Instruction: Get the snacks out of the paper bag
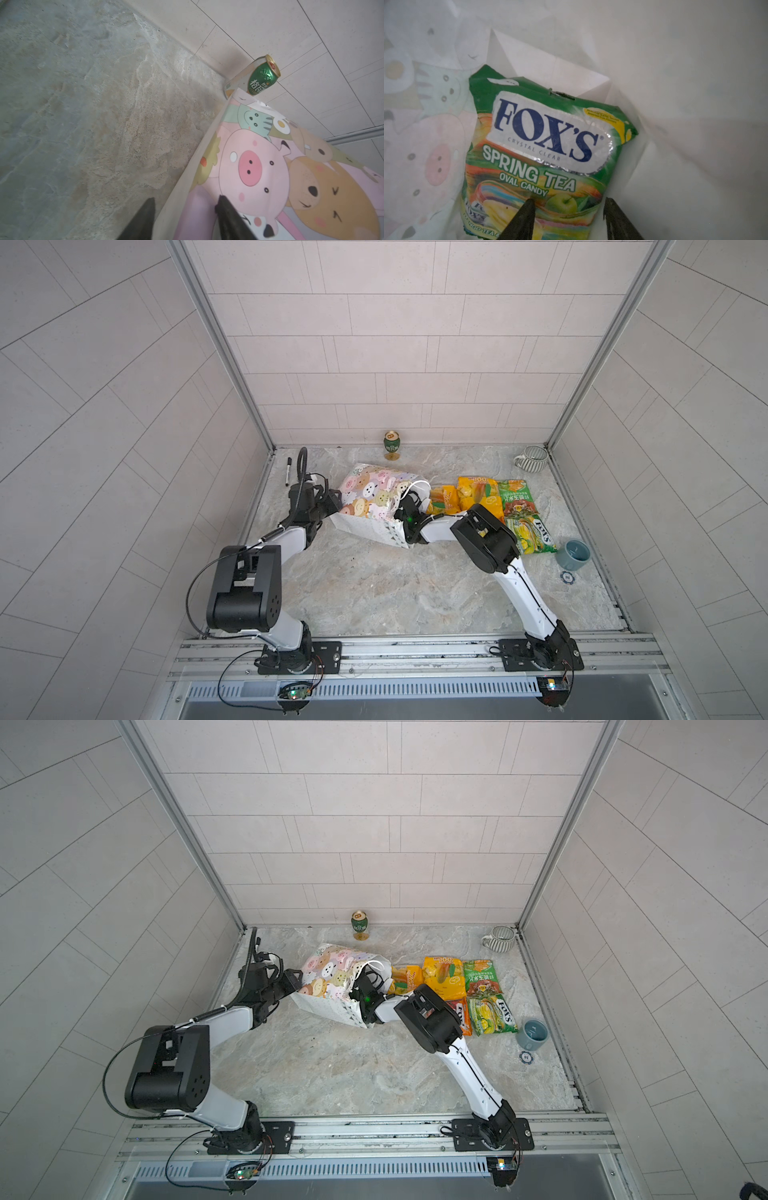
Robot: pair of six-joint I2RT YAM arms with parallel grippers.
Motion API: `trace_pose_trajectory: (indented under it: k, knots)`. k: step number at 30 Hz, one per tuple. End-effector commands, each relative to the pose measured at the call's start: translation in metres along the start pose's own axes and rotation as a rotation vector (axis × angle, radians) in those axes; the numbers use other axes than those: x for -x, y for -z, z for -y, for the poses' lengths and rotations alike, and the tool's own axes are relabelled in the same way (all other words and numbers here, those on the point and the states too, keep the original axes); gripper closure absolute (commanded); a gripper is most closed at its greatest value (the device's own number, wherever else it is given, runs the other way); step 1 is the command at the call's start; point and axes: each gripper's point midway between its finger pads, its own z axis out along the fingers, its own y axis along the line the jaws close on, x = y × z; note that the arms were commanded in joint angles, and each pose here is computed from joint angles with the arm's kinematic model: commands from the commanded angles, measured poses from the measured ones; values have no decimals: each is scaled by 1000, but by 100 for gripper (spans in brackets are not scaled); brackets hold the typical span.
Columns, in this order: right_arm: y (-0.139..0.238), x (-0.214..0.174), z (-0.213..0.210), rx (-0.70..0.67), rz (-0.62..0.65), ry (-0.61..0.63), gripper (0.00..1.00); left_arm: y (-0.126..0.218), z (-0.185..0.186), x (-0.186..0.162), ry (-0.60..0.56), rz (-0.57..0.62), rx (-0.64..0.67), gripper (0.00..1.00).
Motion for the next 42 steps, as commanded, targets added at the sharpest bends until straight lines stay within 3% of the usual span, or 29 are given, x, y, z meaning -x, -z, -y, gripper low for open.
trace_pose_trajectory:
  k: [1,5,7,13,19,29,36,39,42]
  knots:
    - [11,9,-19,20,6,15,45,2,5,-4,-47,-4,-18,67]
    - [18,12,-26,20,11,39,45,10,8,9,-69,35,-3,85]
    - [22,13,-29,27,14,47,45,12,11,15,-67,47,-19,100]
    - [38,19,-47,23,13,99,45,30,24,47,-72,130,-26,100]
    - [72,24,-42,-31,50,123,45,56,55,85,-153,199,-70,100]
    - [96,26,-20,-123,43,196,46,59,90,102,-318,146,-201,100]
    - [111,27,-12,-161,49,243,46,86,93,119,-432,211,-148,100]
    - [113,32,-10,-147,59,230,48,84,106,118,-472,223,-247,100]
    - [111,38,-10,-120,68,212,50,79,114,108,-542,162,-317,100]
